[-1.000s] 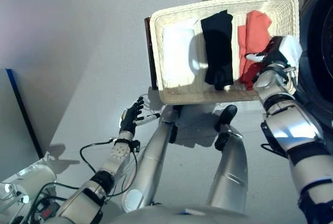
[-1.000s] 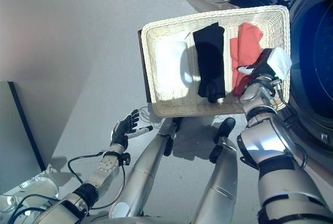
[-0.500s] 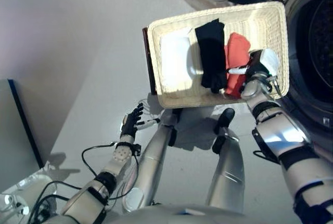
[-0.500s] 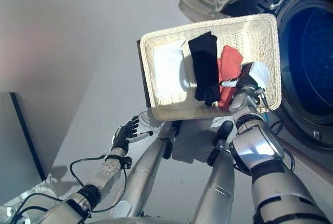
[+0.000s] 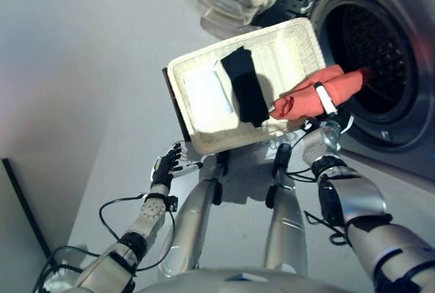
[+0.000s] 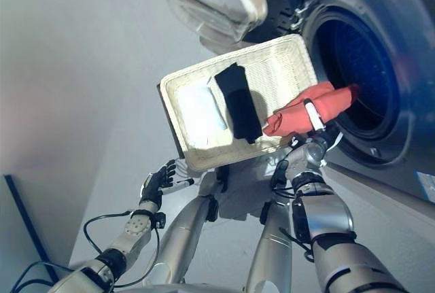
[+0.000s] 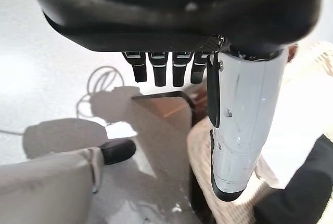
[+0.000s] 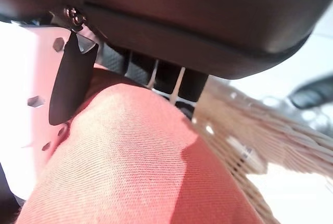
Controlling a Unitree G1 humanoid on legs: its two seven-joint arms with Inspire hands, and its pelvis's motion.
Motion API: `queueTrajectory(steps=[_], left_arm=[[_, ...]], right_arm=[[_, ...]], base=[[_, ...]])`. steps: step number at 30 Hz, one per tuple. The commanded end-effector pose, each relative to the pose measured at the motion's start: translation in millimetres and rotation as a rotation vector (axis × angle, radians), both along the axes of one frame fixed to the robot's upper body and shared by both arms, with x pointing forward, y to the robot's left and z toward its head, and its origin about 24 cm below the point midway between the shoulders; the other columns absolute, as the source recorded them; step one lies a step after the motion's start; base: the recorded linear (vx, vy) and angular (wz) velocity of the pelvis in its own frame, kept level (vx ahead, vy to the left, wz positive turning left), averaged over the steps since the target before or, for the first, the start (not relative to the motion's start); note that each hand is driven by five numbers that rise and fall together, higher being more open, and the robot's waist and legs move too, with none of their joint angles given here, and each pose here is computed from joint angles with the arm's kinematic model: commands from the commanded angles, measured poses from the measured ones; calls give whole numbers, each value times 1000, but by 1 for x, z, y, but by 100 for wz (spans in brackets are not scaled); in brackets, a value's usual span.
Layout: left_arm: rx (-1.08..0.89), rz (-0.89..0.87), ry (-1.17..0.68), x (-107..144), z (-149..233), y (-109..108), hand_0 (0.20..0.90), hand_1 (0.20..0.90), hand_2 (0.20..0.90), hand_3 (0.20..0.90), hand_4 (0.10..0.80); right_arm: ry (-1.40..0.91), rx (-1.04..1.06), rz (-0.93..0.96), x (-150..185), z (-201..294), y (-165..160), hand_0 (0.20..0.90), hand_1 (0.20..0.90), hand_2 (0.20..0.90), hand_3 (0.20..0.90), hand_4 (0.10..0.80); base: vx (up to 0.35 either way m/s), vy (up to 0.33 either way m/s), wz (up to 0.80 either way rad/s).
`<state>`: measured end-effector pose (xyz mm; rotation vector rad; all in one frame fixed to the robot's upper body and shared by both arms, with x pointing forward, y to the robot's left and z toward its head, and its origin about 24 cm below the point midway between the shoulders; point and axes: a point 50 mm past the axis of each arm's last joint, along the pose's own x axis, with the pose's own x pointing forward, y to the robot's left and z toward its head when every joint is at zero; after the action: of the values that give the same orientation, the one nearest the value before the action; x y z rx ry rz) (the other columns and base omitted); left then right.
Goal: Pick up the clothes and place them into the washing machine
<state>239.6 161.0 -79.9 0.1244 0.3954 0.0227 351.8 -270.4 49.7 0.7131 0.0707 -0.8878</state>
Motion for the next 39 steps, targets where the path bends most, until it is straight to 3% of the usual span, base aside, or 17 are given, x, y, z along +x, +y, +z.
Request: queueTrajectory(steps=[1, 11, 21, 22, 23, 39], left_arm=[[-31, 37, -23, -9, -2, 5, 900, 900, 900, 900, 800], [-49, 59, 41, -24, -15, 8, 900, 900, 900, 900, 800], [-58, 62, 34, -30, -14, 17, 900, 900, 900, 900, 800], [-56, 60, 38, -30, -15, 17, 900, 900, 900, 900, 800], [-56, 58, 43, -30, -15, 17, 900, 900, 900, 900, 800], [-87, 25, 80, -36, -21, 10, 900, 900, 900, 900, 800]], right_arm=[[-233, -78, -134, 2, 50, -37, 200, 200, 200, 200, 300], [-388, -115, -229, 3, 99, -58, 200, 200, 200, 200, 300], [-758, -190, -385, -10, 223, -84, 200, 200, 200, 200, 300], [-785, -181, -382, -11, 227, -84, 584, 584, 584, 584, 575], [-793, -181, -374, -10, 229, -84, 900, 900, 900, 900, 800], [-675, -135, -221, 15, 195, -62, 900, 900, 900, 900, 800]], base=[[0, 0, 0], [8, 1, -2], [-8, -2, -16], [12, -56, -13], [23, -42, -4], [8, 6, 0]])
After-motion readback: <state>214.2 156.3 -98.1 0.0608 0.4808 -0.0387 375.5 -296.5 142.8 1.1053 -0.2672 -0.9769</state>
